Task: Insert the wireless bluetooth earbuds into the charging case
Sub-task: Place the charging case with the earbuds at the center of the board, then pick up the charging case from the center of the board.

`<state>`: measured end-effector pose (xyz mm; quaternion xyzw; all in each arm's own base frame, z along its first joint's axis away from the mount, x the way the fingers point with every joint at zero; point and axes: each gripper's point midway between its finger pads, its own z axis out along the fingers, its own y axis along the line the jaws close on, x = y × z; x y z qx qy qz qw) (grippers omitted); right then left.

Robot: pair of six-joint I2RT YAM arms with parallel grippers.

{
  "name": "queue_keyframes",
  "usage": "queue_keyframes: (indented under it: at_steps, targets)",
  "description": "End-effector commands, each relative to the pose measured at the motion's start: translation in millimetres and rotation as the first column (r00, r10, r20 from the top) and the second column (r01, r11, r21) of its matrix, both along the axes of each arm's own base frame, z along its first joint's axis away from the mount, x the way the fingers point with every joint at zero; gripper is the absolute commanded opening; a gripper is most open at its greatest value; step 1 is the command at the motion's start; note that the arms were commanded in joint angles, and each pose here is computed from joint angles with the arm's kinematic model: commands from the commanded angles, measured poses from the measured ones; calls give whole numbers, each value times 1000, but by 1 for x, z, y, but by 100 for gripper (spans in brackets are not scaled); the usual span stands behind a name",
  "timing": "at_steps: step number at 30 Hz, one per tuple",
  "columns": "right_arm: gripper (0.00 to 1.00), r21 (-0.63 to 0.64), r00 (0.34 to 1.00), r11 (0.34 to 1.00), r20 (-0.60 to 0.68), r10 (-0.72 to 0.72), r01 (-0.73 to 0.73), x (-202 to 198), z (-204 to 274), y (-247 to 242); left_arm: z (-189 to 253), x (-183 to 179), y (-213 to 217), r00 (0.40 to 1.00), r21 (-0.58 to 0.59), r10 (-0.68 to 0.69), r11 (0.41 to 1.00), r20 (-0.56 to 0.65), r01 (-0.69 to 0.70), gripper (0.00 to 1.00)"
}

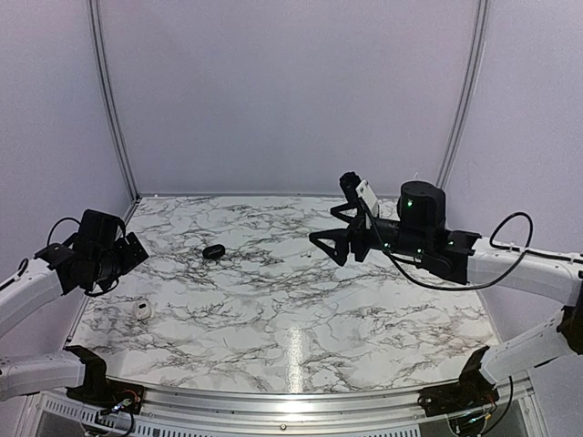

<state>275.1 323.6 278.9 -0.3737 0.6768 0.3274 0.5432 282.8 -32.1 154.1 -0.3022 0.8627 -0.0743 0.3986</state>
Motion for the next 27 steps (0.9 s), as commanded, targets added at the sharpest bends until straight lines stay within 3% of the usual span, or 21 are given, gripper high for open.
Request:
queue_keyframes:
  at_steps: [1, 11, 15, 27]
  targets:
    - [99, 34, 1000, 999, 0, 28, -28, 4, 10, 4, -35, -29, 13, 989, 43, 61, 997, -136, -56, 99]
    - [99, 18, 998, 998, -29, 52, -52, 5, 3, 9, -59, -41, 7, 975, 99, 8, 995, -222, 14, 99]
    - [99, 15, 998, 999, -32, 52, -52, 5, 3, 9, -61, -43, 2, 970, 117, -29, 991, -242, 58, 94]
    - [99, 9, 998, 999, -40, 52, -52, 6, 3, 10, -89, -49, 13, 944, 187, 78, 982, -321, -17, 84]
